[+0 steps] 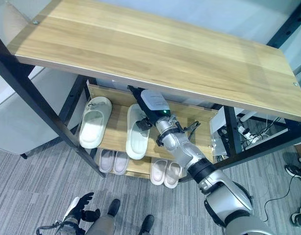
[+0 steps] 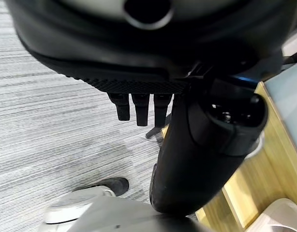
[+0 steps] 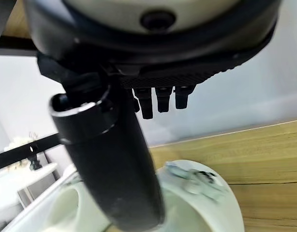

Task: Arrange the slippers neatly on the shoe rack.

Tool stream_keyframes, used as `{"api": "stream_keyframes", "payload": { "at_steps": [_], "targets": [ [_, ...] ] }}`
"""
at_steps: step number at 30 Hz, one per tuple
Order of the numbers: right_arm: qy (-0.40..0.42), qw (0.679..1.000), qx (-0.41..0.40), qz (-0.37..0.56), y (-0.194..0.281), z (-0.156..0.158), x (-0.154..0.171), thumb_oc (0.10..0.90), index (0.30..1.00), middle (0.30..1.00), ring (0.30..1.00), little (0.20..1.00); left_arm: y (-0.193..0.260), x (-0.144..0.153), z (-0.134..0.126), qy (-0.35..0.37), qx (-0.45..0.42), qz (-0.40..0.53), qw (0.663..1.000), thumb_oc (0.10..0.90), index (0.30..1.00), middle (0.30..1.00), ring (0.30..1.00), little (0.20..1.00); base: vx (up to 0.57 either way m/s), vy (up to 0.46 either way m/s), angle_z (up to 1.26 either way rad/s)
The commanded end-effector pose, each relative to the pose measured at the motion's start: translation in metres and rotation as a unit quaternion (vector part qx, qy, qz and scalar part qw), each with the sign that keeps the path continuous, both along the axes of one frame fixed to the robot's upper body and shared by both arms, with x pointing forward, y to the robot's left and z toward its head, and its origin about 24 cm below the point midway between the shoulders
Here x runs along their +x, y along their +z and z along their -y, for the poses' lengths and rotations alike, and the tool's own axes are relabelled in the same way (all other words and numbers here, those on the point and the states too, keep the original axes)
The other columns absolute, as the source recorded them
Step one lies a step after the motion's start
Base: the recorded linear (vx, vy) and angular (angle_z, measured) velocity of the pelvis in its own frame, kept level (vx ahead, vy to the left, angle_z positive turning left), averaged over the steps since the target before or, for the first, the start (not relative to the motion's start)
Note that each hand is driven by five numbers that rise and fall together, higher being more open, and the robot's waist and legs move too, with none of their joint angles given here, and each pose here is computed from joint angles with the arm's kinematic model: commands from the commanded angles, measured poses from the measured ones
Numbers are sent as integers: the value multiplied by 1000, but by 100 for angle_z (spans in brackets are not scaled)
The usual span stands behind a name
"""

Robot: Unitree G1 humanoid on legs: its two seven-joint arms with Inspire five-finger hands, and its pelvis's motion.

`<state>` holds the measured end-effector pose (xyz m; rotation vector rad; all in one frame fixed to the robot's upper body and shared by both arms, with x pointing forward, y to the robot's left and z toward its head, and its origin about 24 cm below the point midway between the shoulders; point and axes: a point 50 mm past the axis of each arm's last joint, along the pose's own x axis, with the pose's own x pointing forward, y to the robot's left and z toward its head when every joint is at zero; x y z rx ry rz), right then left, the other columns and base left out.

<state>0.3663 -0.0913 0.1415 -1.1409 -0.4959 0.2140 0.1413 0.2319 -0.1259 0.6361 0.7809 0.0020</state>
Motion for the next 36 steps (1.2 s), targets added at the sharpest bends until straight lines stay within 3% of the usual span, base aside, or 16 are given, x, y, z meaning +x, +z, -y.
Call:
{"api": "stream_keyframes", "payload": {
  "at_steps": [1, 9, 21, 30, 36],
  "targets": [
    [-6, 995, 0, 100, 58, -4, 15, 800, 900, 900, 900, 900, -9, -8, 19, -23, -15, -12, 1000, 800, 900, 900, 900, 900, 3, 10, 5],
    [7, 998, -20, 64, 38, -8, 13, 800, 900, 900, 900, 900, -11, -10, 22, -24, -20, -20, 999, 800, 900, 900, 900, 900, -2, 7, 0],
    [40, 997, 17, 59, 26, 1, -11, 800, 900, 900, 900, 900, -14, -14, 25, -14, -26, -27, 999, 800, 900, 900, 900, 900, -2, 7, -4],
    [45, 975, 216, 33, 23, 39, -47, 800, 900, 900, 900, 900, -14, -16, 19, 3, -27, -34, 999, 800, 900, 900, 900, 900, 1, 9, -6],
    [5, 936, 349, -41, -10, 71, -71, 800, 900, 900, 900, 900, -17, -25, 16, 20, -30, -51, 998, 800, 900, 900, 900, 900, 7, 4, -8]
  ]
}}
